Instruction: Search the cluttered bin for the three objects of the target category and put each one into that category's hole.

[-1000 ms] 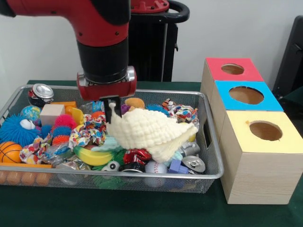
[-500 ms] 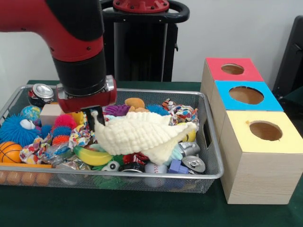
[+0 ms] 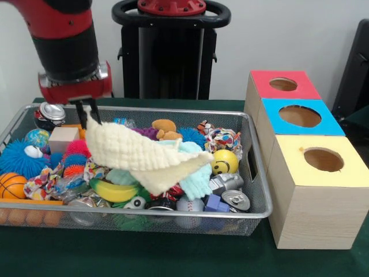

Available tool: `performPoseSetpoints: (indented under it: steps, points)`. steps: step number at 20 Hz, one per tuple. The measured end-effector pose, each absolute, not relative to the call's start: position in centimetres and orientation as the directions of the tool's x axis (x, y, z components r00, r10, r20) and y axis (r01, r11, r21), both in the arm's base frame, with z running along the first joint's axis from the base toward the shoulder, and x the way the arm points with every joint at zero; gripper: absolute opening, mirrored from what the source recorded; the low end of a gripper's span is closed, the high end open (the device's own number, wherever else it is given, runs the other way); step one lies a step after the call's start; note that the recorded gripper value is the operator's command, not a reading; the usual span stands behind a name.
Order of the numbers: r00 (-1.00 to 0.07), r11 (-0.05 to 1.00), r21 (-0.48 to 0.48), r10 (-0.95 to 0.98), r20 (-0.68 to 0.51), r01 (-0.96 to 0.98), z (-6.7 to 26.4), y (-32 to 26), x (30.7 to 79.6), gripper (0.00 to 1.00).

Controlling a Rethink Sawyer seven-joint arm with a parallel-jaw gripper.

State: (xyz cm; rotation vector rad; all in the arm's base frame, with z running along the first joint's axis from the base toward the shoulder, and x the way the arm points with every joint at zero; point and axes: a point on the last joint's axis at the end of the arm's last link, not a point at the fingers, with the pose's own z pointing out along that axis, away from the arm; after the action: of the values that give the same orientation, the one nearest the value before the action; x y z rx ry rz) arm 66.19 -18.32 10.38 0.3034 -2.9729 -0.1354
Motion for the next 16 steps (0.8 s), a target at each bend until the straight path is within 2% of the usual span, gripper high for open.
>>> performPoseSetpoints:
  steps: [6,9,10,16]
  points:
    - [-0.968,0.98,0.029,-0.199,0.154,-0.197,16.6,-20.2,60.9,0.0]
    - [-0.972,0.981,-0.005,-0.189,0.137,-0.192,18.2,-21.0,59.1,0.0]
    - [-0.974,0.982,-0.017,-0.187,0.126,-0.191,18.6,-21.2,58.4,1.0]
    - [-0.978,0.981,-0.019,-0.19,0.09,-0.193,18.3,-21.3,57.5,1.0]
